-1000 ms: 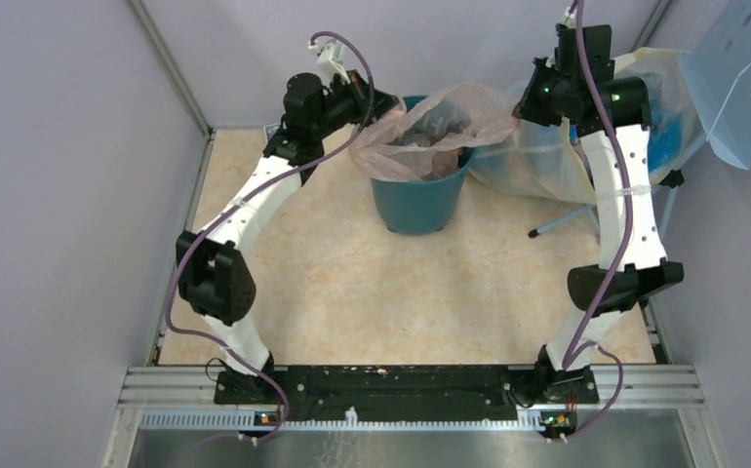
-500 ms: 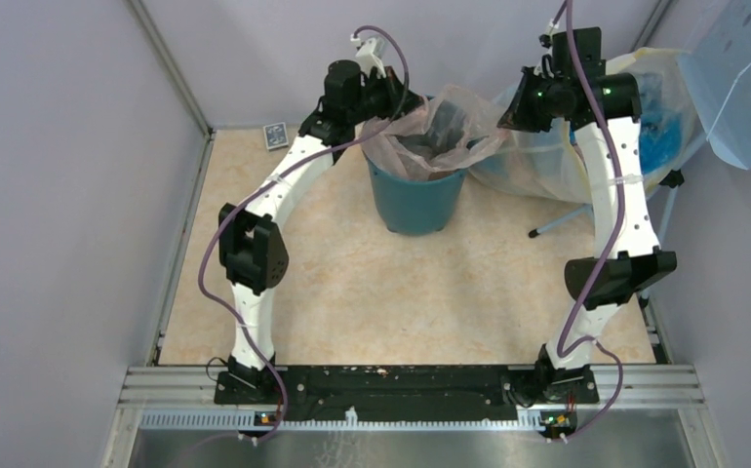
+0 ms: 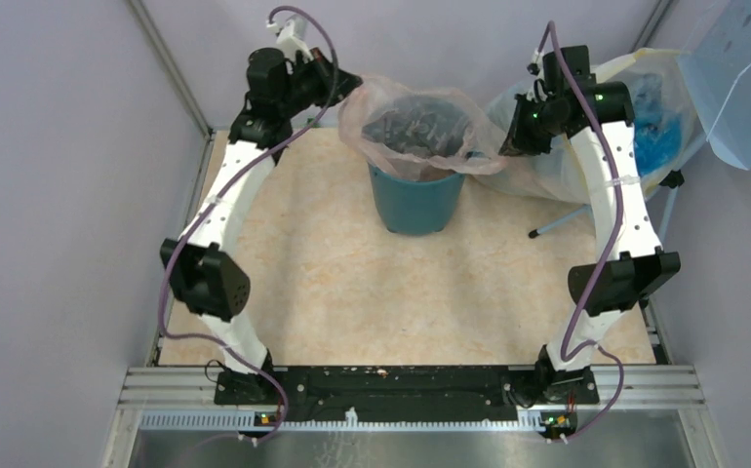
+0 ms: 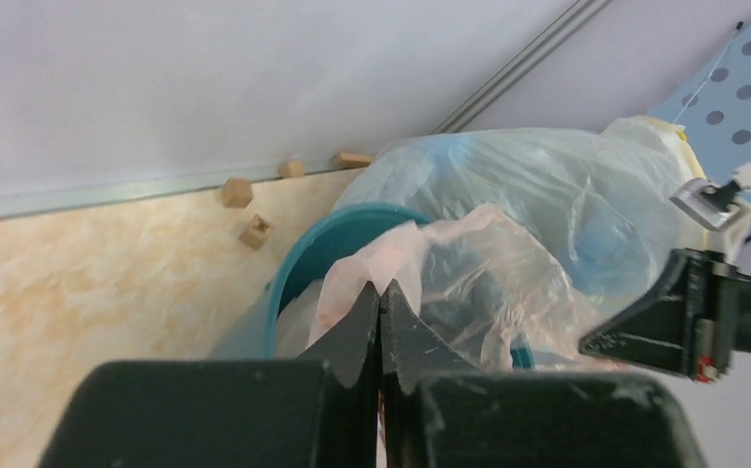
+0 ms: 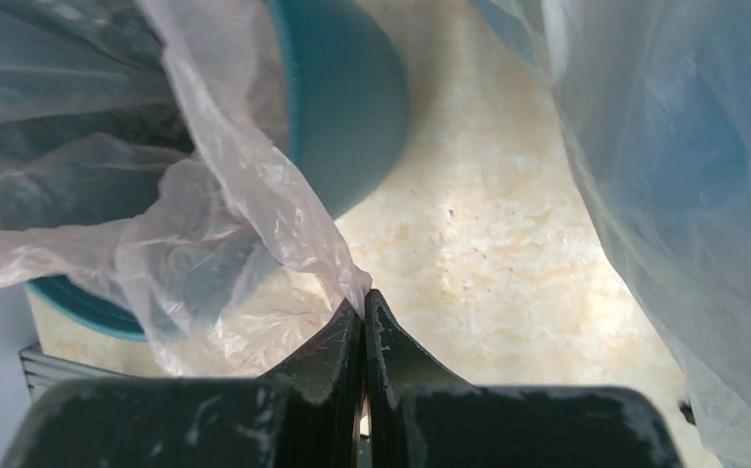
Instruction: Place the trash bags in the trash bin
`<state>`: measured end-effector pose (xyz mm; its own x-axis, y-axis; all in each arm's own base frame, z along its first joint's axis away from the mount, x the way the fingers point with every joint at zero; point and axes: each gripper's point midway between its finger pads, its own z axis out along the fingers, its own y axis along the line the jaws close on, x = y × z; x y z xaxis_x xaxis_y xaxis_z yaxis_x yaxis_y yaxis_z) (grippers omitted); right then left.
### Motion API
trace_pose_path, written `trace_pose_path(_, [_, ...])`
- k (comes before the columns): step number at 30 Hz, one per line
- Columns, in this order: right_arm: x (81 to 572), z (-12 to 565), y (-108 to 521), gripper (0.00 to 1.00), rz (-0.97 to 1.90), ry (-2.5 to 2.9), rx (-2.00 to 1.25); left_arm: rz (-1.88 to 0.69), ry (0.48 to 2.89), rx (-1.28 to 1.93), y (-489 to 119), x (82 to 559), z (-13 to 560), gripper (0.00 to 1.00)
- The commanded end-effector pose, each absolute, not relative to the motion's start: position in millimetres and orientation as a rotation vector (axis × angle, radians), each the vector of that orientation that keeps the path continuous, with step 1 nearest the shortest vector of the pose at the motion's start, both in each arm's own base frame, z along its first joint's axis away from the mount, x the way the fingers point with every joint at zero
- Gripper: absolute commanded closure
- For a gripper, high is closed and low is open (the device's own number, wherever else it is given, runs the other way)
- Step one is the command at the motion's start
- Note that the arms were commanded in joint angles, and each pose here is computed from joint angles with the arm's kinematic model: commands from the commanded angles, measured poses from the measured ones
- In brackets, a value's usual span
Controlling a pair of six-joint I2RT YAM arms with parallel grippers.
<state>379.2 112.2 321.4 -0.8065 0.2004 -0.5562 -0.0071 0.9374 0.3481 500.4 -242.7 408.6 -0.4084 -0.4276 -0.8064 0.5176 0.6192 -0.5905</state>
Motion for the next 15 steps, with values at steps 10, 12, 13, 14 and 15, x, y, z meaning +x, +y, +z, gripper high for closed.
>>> trace_pose_path(10, [354, 354, 101, 0.51, 0.407, 2.391, 0.189, -1.052, 1.724, 0.084, -211, 433, 401, 1.0])
trace_pose_path(12, [349, 357, 111, 0.43, 0.436, 2.393, 0.189, -1.04, 1.718, 0.091, -209, 431, 403, 1.0])
trace_pose_path(13, [346, 357, 117, 0.38, 0.449, 2.395, 0.187, -1.035, 1.718, 0.091, -208, 430, 403, 1.0])
trace_pose_path(14, [342, 359, 124, 0.34, 0.461, 2.391, 0.184, -1.034, 1.719, 0.092, -208, 429, 404, 1.0])
trace_pose_path(15, [339, 358, 130, 0.33, 0.475, 2.393, 0.184, -1.036, 1.723, 0.09, -208, 428, 402, 1.0])
